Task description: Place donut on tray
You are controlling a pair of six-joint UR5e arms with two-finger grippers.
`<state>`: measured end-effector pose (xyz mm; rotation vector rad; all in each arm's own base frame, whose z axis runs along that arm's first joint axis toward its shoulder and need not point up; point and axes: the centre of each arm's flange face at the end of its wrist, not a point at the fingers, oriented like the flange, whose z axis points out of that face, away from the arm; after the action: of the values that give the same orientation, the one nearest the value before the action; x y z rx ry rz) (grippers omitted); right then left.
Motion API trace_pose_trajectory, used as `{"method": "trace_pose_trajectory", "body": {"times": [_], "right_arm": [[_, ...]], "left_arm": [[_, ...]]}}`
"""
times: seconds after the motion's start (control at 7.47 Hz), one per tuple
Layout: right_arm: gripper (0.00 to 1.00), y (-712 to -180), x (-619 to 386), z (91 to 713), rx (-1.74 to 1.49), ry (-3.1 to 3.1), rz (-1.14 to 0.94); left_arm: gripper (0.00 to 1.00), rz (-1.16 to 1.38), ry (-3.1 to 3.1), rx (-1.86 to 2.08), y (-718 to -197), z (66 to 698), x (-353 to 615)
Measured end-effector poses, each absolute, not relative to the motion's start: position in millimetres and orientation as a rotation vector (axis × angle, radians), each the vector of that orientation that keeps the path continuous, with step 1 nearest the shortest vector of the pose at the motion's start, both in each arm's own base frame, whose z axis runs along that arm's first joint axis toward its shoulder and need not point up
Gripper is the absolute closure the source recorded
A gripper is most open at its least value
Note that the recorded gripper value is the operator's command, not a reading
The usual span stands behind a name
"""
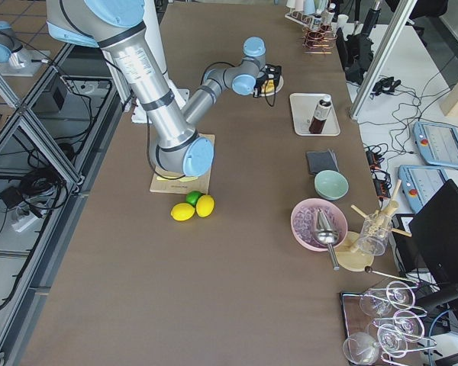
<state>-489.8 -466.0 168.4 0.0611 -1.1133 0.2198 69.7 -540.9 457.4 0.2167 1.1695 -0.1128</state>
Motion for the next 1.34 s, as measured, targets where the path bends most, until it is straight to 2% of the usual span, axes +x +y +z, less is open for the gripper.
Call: {"method": "trace_pose_trajectory", "body": {"times": [0.54, 0.67, 0.8, 0.94, 1.07, 1.34], "right_arm": [[1.00, -458.4, -555.1, 88.2, 0.034, -1.075, 0.286], [1.00, -459.8, -578.5, 65.9, 0.028, -1.066, 0.321], [1.00, -460.3, -599.8, 46.3, 0.021, -1.058, 0.351], [1.00, -460.3, -616.0, 30.9, 0.017, -1.052, 0.377], [1.00, -460.5, -623.4, 22.8, 0.016, -1.049, 0.389], [1.00, -464.2, -624.9, 18.3, 0.021, -1.049, 0.399]], "left_arm": [[0.03, -0.176, 1.251, 0.192, -524.6, 400.4, 212.9], [0.07, -0.181, 1.261, 0.193, -519.2, 389.9, 235.2], [0.24, -0.186, 1.270, 0.190, -514.8, 382.4, 246.3], [0.46, -0.186, 1.279, 0.190, -511.2, 376.3, 251.3], [0.57, -0.183, 1.283, 0.190, -509.0, 373.6, 253.4], [0.58, -0.179, 1.284, 0.188, -506.5, 373.1, 255.7]]}}
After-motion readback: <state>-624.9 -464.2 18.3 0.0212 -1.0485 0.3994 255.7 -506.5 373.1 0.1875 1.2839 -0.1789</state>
